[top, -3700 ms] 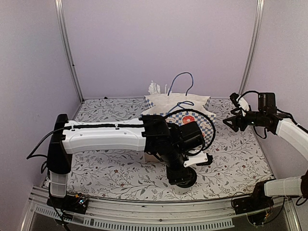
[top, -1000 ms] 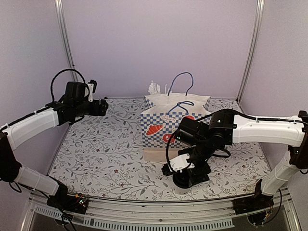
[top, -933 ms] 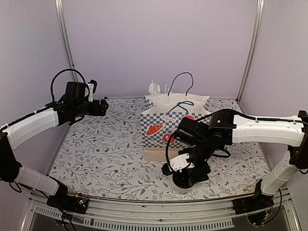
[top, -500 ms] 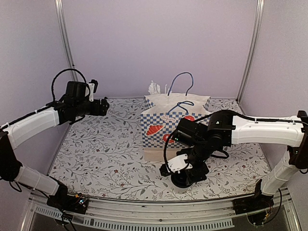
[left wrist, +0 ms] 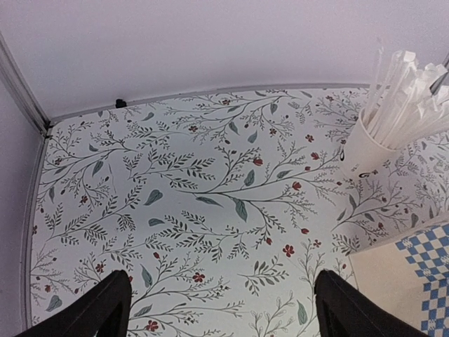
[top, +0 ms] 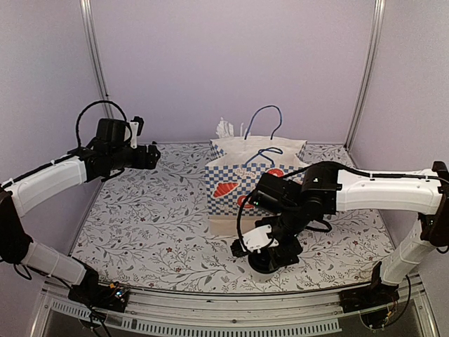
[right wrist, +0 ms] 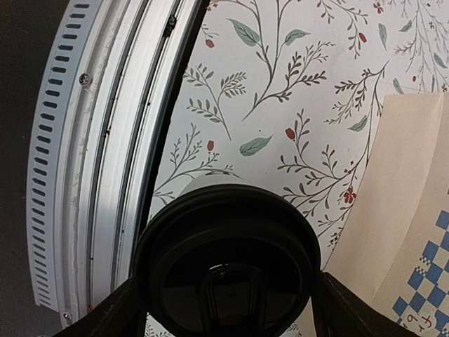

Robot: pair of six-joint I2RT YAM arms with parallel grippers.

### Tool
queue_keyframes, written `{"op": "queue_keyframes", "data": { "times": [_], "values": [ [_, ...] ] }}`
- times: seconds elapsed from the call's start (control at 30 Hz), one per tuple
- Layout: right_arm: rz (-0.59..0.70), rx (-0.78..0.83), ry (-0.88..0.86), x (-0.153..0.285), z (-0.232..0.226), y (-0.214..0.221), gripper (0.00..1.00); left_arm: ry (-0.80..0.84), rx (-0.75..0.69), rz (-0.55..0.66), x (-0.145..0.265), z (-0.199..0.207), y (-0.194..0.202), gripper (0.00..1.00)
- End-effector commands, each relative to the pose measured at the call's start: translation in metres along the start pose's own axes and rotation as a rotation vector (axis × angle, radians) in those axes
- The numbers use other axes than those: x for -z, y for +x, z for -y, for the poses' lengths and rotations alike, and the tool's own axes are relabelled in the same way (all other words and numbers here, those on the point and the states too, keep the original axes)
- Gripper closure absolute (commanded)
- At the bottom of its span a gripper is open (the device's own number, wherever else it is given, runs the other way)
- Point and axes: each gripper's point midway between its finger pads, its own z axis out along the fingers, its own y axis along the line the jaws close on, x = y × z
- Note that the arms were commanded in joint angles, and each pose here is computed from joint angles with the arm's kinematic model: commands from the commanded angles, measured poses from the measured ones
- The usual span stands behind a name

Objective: Pack the takeout coffee

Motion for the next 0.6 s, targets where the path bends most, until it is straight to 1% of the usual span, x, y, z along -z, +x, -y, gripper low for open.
{"op": "queue_keyframes", "data": {
  "times": [0.0, 0.07, 0.13, 0.3, 0.57],
  "values": [
    [-0.007, 0.000, -0.016, -0.009, -0.005, 0.000, 0.17, 0.005, 0.010, 0.026, 0.000, -0.001, -0.013, 0.07],
    [-0.008, -0.001, -0.010, -0.009, -0.004, 0.000, 0.17, 0.008, 0.010, 0.025, 0.000, 0.000, -0.013, 0.07],
    [-0.009, -0.002, -0.011, -0.010, -0.004, 0.000, 0.19, 0.009, 0.009, 0.019, -0.001, 0.000, -0.011, 0.07],
    [-0.009, -0.001, -0.005, -0.009, -0.003, 0.000, 0.30, 0.013, 0.011, 0.018, -0.001, 0.001, -0.011, 0.07],
    [0.031, 0.008, 0.046, 0.014, 0.003, -0.007, 0.36, 0.031, 0.002, 0.005, -0.005, 0.004, -0.008, 0.07]
  ]
}}
